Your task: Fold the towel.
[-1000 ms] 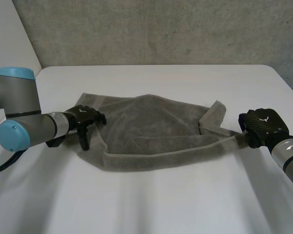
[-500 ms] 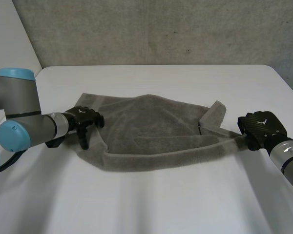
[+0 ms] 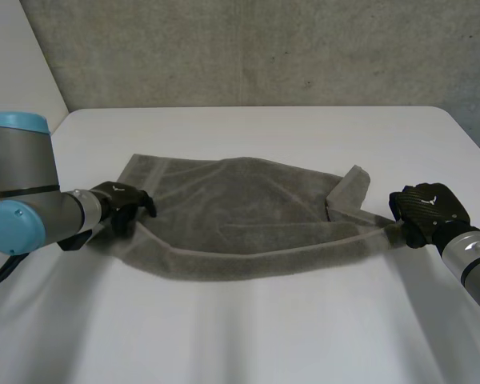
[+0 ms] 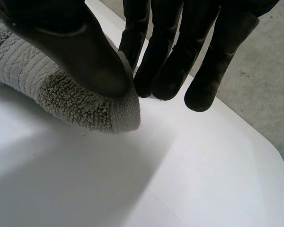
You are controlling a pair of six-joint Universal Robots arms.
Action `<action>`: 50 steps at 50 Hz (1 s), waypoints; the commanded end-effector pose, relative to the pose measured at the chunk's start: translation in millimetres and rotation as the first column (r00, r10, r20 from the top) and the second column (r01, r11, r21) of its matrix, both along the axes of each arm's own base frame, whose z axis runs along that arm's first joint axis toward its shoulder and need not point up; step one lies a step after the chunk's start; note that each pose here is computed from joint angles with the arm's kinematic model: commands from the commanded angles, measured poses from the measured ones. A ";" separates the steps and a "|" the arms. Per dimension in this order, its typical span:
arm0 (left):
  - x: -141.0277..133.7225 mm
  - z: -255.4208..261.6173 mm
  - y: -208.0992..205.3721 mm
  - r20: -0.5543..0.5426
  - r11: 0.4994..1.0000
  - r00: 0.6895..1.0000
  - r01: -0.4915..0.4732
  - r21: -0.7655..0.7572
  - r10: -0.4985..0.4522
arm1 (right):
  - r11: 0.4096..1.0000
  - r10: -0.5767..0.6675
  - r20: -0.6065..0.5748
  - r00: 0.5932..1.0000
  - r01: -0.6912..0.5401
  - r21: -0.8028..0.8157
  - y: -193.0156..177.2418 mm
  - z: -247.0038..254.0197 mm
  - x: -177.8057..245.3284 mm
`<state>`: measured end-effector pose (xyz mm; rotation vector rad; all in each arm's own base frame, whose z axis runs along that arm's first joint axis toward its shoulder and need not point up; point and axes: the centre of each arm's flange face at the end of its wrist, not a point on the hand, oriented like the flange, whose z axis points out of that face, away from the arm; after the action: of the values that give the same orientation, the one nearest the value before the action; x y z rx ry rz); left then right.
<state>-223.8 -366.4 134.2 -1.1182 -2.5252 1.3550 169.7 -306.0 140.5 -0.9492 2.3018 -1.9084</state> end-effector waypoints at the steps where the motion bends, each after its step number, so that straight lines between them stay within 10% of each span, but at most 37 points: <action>1: 3.2 15.8 11.2 -0.009 1.000 1.000 -0.001 -0.010 0.001 | 1.000 -0.001 0.000 1.000 0.001 -0.005 0.8 2.3 -0.1; 50: 41.1 3.2 80.4 -0.054 0.997 0.997 -0.060 -0.053 0.058 | 0.999 0.041 -0.002 0.999 -0.041 -0.022 22.2 21.8 11.2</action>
<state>-185.2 -282.4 137.5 -1.0260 -2.5179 1.4219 180.9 -284.6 161.8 -0.9915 2.2503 -1.9200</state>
